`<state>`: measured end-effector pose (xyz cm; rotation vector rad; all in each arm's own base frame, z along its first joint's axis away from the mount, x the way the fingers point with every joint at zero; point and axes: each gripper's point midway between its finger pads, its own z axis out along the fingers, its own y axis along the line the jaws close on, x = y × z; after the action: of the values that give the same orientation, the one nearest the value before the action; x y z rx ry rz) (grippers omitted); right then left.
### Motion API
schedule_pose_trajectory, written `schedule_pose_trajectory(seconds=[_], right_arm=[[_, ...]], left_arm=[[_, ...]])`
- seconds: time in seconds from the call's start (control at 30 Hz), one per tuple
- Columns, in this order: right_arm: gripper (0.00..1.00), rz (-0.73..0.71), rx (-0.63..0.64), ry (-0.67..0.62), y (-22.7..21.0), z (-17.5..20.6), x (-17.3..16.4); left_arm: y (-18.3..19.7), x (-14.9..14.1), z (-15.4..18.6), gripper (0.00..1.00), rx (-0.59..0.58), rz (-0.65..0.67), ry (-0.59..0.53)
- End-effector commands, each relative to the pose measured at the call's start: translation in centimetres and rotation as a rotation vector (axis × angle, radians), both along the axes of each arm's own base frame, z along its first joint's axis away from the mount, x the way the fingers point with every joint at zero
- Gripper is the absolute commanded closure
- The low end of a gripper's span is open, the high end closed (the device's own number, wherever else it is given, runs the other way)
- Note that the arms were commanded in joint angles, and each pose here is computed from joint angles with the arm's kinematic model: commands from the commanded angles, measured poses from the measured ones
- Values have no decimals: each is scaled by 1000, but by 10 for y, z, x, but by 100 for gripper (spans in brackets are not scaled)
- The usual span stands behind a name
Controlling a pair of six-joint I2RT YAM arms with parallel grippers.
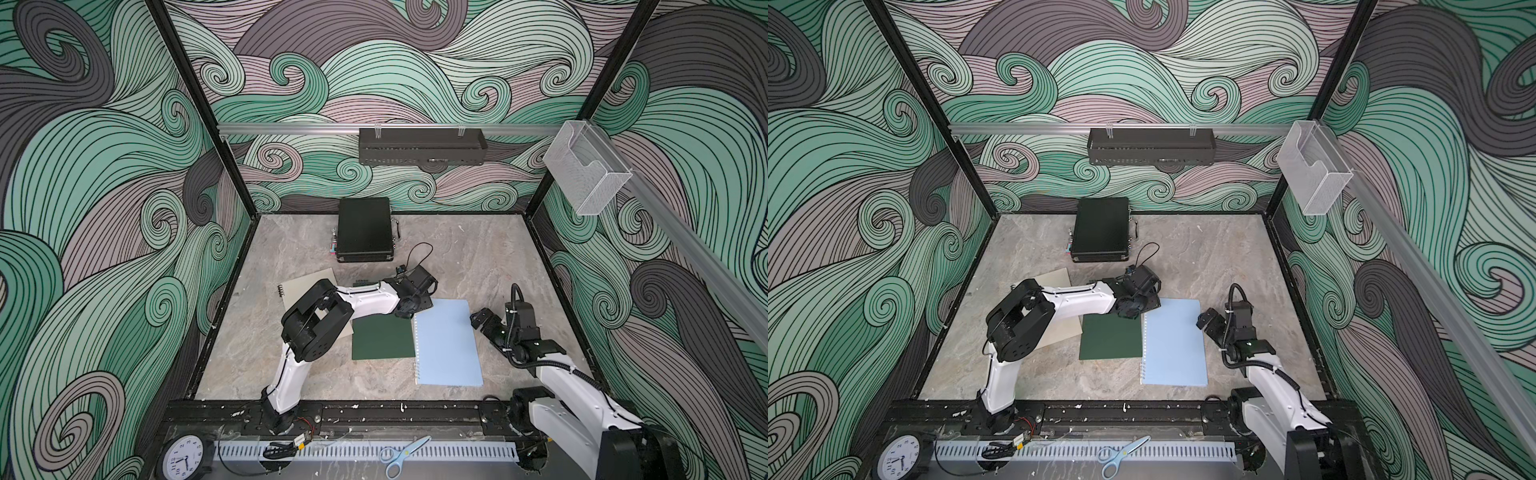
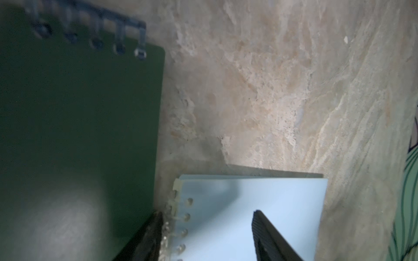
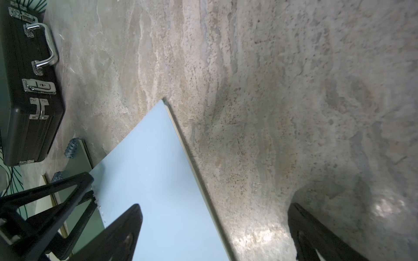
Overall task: Tear off pages from different notebooks
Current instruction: Move the notebook to the center of the board.
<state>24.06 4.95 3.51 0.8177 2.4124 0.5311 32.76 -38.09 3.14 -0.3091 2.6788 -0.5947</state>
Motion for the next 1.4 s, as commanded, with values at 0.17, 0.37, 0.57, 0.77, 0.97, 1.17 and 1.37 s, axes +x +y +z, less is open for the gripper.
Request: schedule_pose_trajectory(seconds=[0.17,0.37,0.57,0.77,0.97,1.17,1.37], right_arm=[[1,-6,78,68,15,-17,-8],[1,2,119,82,25,-22,3],[3,-67,52,88,13,-23,26],[1,-98,35,46,7,-11,57],[4,-143,20,70,-5,-17,74],[2,-180,-64,30,-22,6,66],[1,-227,-113,13,-38,18,26]], left_arm=[[-10,-18,-35,37,41,-81,110],[-17,-10,-39,37,60,-92,113],[-16,19,-35,37,78,-102,81],[-19,57,-32,36,62,-134,93],[-18,71,-12,26,42,-191,32],[-3,57,15,18,65,-203,-70],[33,28,49,11,155,-97,-253]])
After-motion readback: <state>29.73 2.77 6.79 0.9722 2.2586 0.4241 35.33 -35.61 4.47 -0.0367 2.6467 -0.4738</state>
